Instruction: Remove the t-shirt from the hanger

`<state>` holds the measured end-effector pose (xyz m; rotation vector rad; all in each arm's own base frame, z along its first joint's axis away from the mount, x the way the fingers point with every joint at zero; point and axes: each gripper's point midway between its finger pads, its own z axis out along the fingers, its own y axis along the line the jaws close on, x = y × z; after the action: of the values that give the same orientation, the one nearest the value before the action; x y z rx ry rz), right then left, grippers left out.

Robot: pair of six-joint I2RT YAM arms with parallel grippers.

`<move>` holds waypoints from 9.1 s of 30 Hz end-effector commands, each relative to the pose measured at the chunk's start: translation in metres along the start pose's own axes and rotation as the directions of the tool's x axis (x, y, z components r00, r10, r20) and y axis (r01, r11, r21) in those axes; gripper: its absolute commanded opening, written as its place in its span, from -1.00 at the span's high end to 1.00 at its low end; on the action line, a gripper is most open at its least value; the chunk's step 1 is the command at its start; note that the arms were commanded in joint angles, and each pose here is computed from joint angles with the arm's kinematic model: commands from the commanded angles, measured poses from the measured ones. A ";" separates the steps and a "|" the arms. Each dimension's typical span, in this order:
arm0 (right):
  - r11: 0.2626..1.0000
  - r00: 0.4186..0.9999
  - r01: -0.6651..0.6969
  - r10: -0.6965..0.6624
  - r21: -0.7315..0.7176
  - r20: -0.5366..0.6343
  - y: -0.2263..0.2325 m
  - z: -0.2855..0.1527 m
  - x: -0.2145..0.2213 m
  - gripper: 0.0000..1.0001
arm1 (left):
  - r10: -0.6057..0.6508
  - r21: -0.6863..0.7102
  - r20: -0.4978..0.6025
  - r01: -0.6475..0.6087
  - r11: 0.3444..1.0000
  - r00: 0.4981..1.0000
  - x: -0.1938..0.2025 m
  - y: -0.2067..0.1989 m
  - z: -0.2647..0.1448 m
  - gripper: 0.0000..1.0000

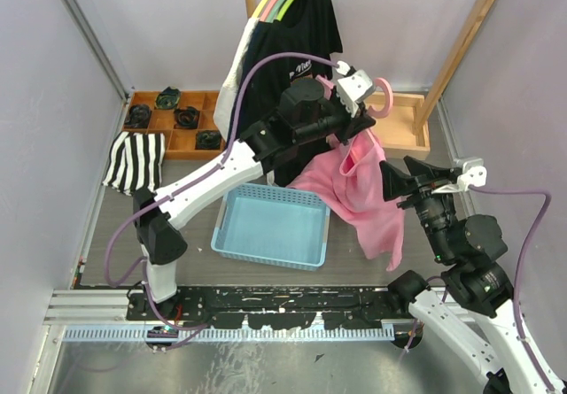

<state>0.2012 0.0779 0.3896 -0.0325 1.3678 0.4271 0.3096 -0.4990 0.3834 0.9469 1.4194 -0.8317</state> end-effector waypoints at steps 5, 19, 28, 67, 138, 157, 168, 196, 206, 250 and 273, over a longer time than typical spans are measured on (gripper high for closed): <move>0.999 0.999 -0.036 0.037 -0.008 0.022 0.000 -0.013 -0.011 -0.33 | 0.059 -0.048 0.128 -0.053 0.997 0.990 -0.076 0.038 -0.028 1.00; 0.999 0.998 -0.049 0.049 -0.001 -0.039 -0.003 -0.020 0.011 -0.23 | 0.029 -0.097 0.139 -0.016 0.995 0.990 -0.097 0.077 -0.031 1.00; 0.998 0.995 -0.054 0.055 0.018 -0.085 -0.005 -0.019 0.021 0.40 | 0.025 -0.118 0.172 -0.005 0.993 0.985 -0.110 0.083 -0.040 1.00; 0.984 0.984 -0.114 0.131 0.137 -0.123 -0.028 -0.057 0.011 -0.05 | -0.041 -0.133 0.279 0.080 0.988 0.959 -0.139 0.101 -0.059 1.00; 0.951 0.977 -0.159 0.191 0.266 -0.099 -0.045 -0.063 -0.005 0.06 | -0.101 0.015 0.218 0.101 0.995 0.971 -0.101 0.061 -0.053 1.00; 0.995 0.989 -0.101 0.102 0.010 -0.103 0.008 -0.025 -0.039 -0.07 | -0.059 0.060 0.073 0.055 0.997 0.996 -0.044 0.019 -0.004 1.00; 0.998 0.981 -0.054 0.060 0.040 -0.186 0.005 -0.005 -0.008 -0.07 | -0.053 0.071 0.057 0.049 0.996 0.997 -0.040 0.011 0.004 1.00; 0.995 0.971 0.005 0.019 0.097 -0.237 -0.006 0.007 0.016 0.40 | -0.040 0.115 0.052 0.034 0.993 0.998 -0.043 -0.011 -0.005 1.00; 0.995 0.971 0.009 0.015 0.097 -0.240 -0.006 0.008 0.018 0.51 | -0.041 0.132 0.056 0.033 0.991 0.998 -0.046 -0.018 -0.008 1.00; 0.988 0.991 -0.005 0.026 0.154 -0.134 -0.019 -0.004 -0.007 0.99 | -0.022 -0.029 0.018 0.023 0.999 1.000 0.003 0.003 -0.030 -0.39; 0.993 0.991 -0.010 0.025 0.116 -0.129 -0.016 -0.015 -0.010 0.99 | 0.016 -0.144 -0.023 -0.019 0.989 1.000 0.027 0.032 0.016 1.00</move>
<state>0.1957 0.0592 0.3633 0.0296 1.6266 0.3232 0.3382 -0.5022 0.3179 0.9259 1.5481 -0.7326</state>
